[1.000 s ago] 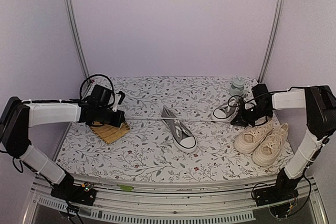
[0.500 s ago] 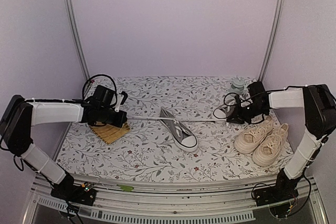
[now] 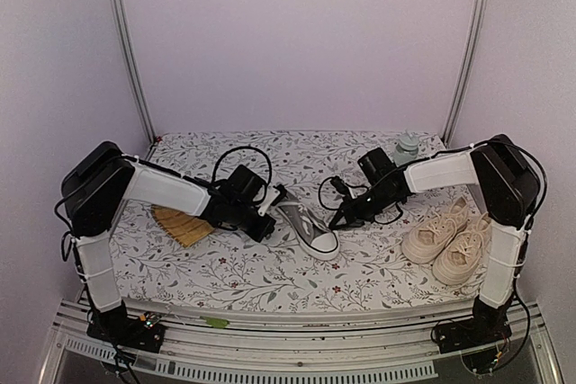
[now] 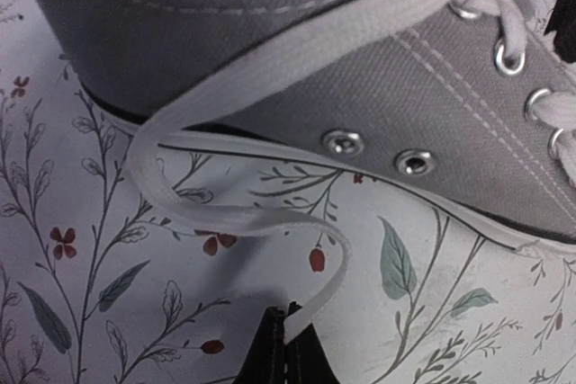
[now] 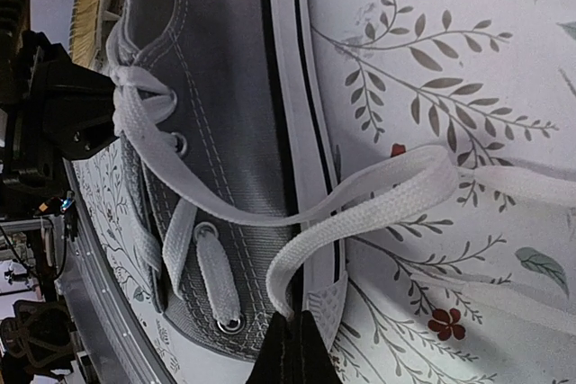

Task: Tie the shoes
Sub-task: Adjust the shoe at the center of the board.

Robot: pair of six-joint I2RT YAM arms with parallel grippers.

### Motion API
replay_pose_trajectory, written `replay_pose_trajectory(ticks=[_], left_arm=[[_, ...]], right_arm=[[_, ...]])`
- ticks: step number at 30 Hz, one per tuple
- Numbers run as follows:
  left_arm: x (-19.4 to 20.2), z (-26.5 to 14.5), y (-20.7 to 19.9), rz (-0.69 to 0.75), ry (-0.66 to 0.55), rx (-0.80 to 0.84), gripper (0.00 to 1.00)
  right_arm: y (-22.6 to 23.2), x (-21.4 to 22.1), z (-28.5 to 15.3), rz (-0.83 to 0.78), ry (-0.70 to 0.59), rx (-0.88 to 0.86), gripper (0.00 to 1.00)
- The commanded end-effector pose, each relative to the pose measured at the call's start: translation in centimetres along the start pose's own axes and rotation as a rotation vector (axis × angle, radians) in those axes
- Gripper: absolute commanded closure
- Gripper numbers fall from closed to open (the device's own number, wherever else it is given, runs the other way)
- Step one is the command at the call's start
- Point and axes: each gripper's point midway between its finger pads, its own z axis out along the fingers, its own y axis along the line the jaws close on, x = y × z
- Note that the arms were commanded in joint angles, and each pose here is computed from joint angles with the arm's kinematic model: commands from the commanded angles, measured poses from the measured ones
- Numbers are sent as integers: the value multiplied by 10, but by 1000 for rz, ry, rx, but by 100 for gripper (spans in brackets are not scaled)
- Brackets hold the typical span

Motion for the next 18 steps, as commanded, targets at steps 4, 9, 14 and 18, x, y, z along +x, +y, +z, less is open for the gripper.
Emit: replay_pose_trajectory(ticks=[4, 9, 14, 18], left_arm=[[-24, 19, -15, 47, -58, 42, 100], [-25, 22, -16, 56, -61, 50, 100], [-35, 2, -3, 62, -81, -6, 100], [-55, -38, 19, 50, -149, -93, 100]], right_arm=[[23, 11, 20, -50, 60, -93, 99], [30, 10, 19, -53, 59, -119, 99], [36, -11, 5, -94, 14, -85, 99], [36, -32, -27, -108, -68, -73, 99]])
